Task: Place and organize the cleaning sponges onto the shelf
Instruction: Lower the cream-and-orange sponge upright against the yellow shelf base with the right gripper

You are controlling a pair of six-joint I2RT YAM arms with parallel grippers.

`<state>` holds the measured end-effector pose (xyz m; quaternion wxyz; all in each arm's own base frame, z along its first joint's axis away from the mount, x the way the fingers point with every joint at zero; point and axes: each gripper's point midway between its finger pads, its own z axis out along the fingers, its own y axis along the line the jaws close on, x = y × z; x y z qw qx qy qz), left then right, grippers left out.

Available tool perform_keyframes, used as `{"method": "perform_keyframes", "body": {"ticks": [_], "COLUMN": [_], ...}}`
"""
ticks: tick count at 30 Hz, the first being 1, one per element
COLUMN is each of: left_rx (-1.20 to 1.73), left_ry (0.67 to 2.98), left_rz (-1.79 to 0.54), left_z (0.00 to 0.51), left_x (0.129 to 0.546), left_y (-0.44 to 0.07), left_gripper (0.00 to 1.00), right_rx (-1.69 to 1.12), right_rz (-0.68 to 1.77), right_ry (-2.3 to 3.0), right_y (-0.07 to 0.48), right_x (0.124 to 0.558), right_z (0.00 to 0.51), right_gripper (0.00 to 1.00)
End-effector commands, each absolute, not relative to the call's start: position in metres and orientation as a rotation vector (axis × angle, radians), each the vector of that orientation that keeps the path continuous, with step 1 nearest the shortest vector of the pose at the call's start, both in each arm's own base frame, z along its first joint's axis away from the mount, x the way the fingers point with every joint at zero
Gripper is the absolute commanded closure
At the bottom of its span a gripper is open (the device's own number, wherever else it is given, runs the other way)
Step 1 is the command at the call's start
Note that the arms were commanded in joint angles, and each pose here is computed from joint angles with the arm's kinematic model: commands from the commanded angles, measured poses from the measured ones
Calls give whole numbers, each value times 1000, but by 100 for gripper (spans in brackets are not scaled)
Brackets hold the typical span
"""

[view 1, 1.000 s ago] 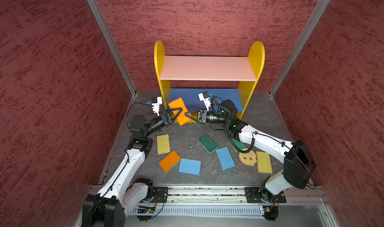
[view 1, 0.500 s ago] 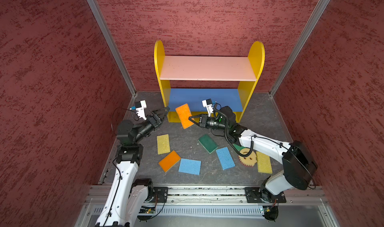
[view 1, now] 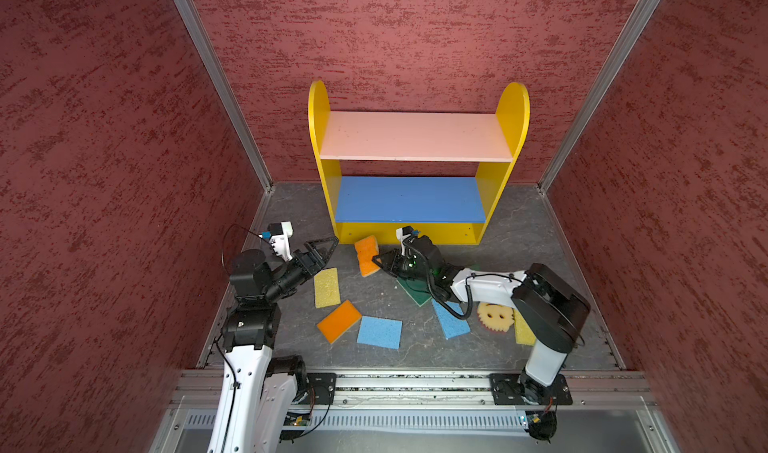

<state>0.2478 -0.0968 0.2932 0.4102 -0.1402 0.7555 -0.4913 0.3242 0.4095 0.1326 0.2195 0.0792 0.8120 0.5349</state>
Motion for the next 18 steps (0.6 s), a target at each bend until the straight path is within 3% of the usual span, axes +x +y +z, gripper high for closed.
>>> {"method": "perform_keyframes", "body": {"ticks": [1,7,18], "left_rx": [-276,-181,-158], "left_ry": [1979,2038,2115], "left_rz": [-1239,-1202,-1133], "left_z": [280,271,244], "left_x": [234,224,212], "left_y": [-106,-117,-121], "left_gripper": [15,21,18], "right_rx": [344,398,472], "right_rz": [1526,1461,1241], "right_ry": [2129,2046,2073], "right_y": [420,424,425], "right_x": [353,381,416], "right_z": [139,120,82], "right_gripper": [100,100,97]}}
